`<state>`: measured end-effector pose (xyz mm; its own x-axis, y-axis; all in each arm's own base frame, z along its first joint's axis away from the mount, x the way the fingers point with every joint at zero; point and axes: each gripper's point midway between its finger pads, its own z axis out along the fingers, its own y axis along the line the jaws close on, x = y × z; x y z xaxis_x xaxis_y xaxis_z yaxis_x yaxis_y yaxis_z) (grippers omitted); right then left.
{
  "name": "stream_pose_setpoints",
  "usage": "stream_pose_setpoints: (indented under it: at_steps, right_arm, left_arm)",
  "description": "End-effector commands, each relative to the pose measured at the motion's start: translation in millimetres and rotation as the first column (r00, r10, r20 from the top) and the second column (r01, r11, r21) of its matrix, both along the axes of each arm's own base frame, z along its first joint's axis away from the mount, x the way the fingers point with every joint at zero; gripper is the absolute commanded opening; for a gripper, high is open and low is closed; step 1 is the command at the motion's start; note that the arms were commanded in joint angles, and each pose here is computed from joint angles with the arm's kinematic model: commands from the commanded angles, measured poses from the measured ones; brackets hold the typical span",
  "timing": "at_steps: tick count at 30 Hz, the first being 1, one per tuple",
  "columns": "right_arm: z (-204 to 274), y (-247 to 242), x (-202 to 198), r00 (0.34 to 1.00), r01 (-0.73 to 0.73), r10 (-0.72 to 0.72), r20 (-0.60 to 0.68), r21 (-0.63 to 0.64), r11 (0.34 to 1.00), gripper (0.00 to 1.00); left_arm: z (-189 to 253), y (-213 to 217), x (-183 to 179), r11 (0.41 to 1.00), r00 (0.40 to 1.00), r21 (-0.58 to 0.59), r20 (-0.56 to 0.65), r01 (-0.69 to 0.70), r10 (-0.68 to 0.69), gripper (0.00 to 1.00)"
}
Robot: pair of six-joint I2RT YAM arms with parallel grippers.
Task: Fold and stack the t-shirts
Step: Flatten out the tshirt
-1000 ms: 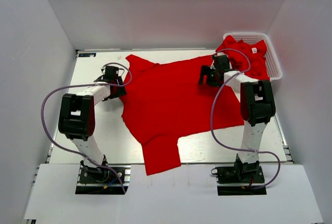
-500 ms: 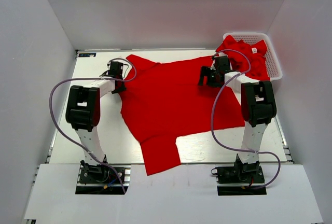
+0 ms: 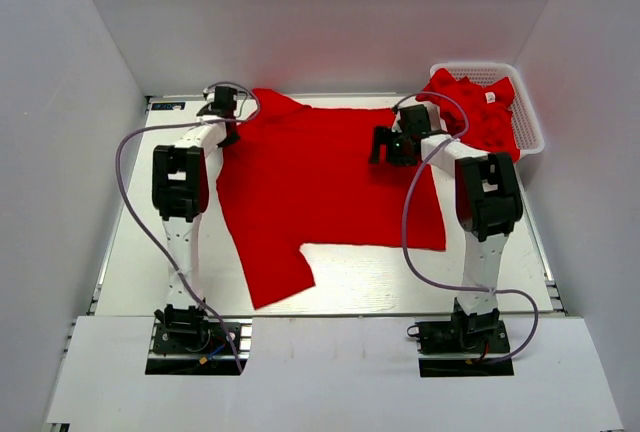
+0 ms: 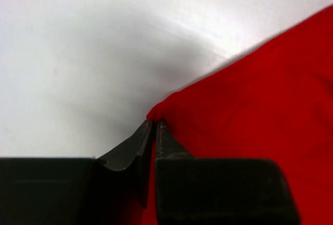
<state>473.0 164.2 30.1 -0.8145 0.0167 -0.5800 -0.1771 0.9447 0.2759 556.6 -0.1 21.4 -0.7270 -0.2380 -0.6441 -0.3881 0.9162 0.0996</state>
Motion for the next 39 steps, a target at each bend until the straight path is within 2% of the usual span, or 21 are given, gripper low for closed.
stream_pose_setpoints:
  at_steps: [1, 6, 8, 9, 11, 12, 13, 17, 19, 21, 22, 23, 24, 26, 27, 31, 33, 34, 36, 38, 39]
  right_arm:
    - [-31, 7, -21, 0.991, -0.017, 0.014, -0.134, -0.020, 1.000, 0.90]
    - [-22, 7, -6, 0.994, -0.024, 0.019, -0.106, -0.041, 0.999, 0.90]
    - [-11, 9, 1, 0.996, -0.033, 0.030, -0.081, -0.039, 0.999, 0.90]
    - [-4, 10, 4, 0.997, -0.039, 0.037, -0.064, -0.040, 0.998, 0.90]
    - [14, 12, 11, 0.998, -0.054, 0.053, -0.020, -0.065, 0.996, 0.90]
    - [26, 10, 16, 0.999, -0.046, 0.047, 0.007, -0.078, 0.996, 0.90]
    - [32, 8, 18, 0.999, -0.045, 0.047, 0.023, -0.088, 0.995, 0.90]
    - [79, 8, 15, 0.991, -0.048, 0.059, 0.116, -0.097, 0.994, 0.90]
    - [107, 9, 9, 0.984, -0.033, 0.046, 0.170, -0.077, 0.997, 0.90]
    - [89, 0, -7, 0.990, 0.029, -0.016, 0.137, -0.090, 0.996, 0.90]
    - [114, -4, -14, 0.982, 0.063, -0.050, 0.182, -0.065, 0.996, 0.90]
    - [96, -23, -24, 0.979, 0.152, -0.132, 0.157, -0.122, 0.981, 0.90]
    - [94, -30, -40, 0.968, 0.230, -0.218, 0.122, -0.094, 0.969, 0.90]
    - [101, -49, -58, 0.939, 0.328, -0.311, 0.144, -0.112, 0.938, 0.90]
    - [77, -56, -79, 0.930, 0.365, -0.357, 0.087, -0.131, 0.922, 0.90]
    - [84, -64, -109, 0.914, 0.400, -0.392, 0.105, -0.068, 0.914, 0.90]
    - [80, -70, -124, 0.906, 0.417, -0.409, 0.107, -0.071, 0.906, 0.90]
    - [79, -71, -127, 0.904, 0.423, -0.415, 0.105, -0.062, 0.904, 0.90]
    - [81, -74, -135, 0.897, 0.432, -0.424, 0.125, -0.041, 0.901, 0.90]
    - [80, -74, -140, 0.900, 0.426, -0.420, 0.122, -0.033, 0.904, 0.90]
    - [82, -76, -142, 0.898, 0.427, -0.421, 0.127, -0.030, 0.904, 0.90]
  left_arm:
    - [-31, 21, -7, 1.000, 0.993, 0.001, -0.112, -0.022, 0.022, 0.18]
    - [-12, 22, 16, 1.000, 0.999, -0.011, -0.048, 0.023, -0.024, 0.22]
    - [11, 14, 24, 0.997, 0.998, -0.040, 0.004, 0.063, -0.063, 0.38]
    - [17, 10, 26, 0.995, 0.996, -0.054, 0.023, 0.088, -0.087, 0.51]
    - [38, 6, 28, 0.992, 0.992, -0.061, 0.062, 0.113, -0.109, 0.67]
    - [63, 4, 30, 0.990, 0.987, -0.066, 0.108, 0.124, -0.116, 0.87]
    - [76, 5, 28, 0.990, 0.985, -0.059, 0.120, 0.131, -0.123, 0.99]
    - [151, 9, 12, 0.992, 0.974, -0.040, 0.197, 0.122, -0.112, 0.99]
    - [157, 11, -12, 0.993, 0.982, -0.047, 0.166, 0.104, -0.095, 0.99]
    - [190, 0, -38, 0.992, 0.975, -0.076, 0.208, 0.097, -0.079, 0.99]
    - [173, 2, -59, 0.994, 0.987, -0.086, 0.152, 0.072, -0.058, 0.99]
    - [171, 1, -74, 0.993, 0.990, -0.115, 0.142, 0.041, -0.025, 0.99]
    - [161, -8, -103, 0.984, 0.992, -0.166, 0.116, 0.070, -0.051, 0.99]
    - [156, -34, -121, 0.952, 0.979, -0.259, 0.163, 0.165, -0.125, 0.99]
    - [138, -42, -150, 0.943, 0.978, -0.275, 0.143, 0.187, -0.153, 0.99]
    - [119, -75, -189, 0.887, 0.973, -0.409, 0.164, 0.215, -0.160, 0.99]
    - [96, -87, -228, 0.869, 0.984, -0.465, 0.041, 0.171, -0.172, 0.99]
    - [100, -90, -234, 0.867, 0.982, -0.465, 0.039, 0.180, -0.183, 0.99]
    - [72, -90, -283, 0.872, 0.984, -0.475, -0.070, 0.113, -0.166, 0.99]
    - [62, -94, -309, 0.868, 0.980, -0.487, -0.108, 0.096, -0.169, 0.99]
    - [60, -105, -321, 0.840, 0.970, -0.529, -0.114, 0.123, -0.214, 0.99]
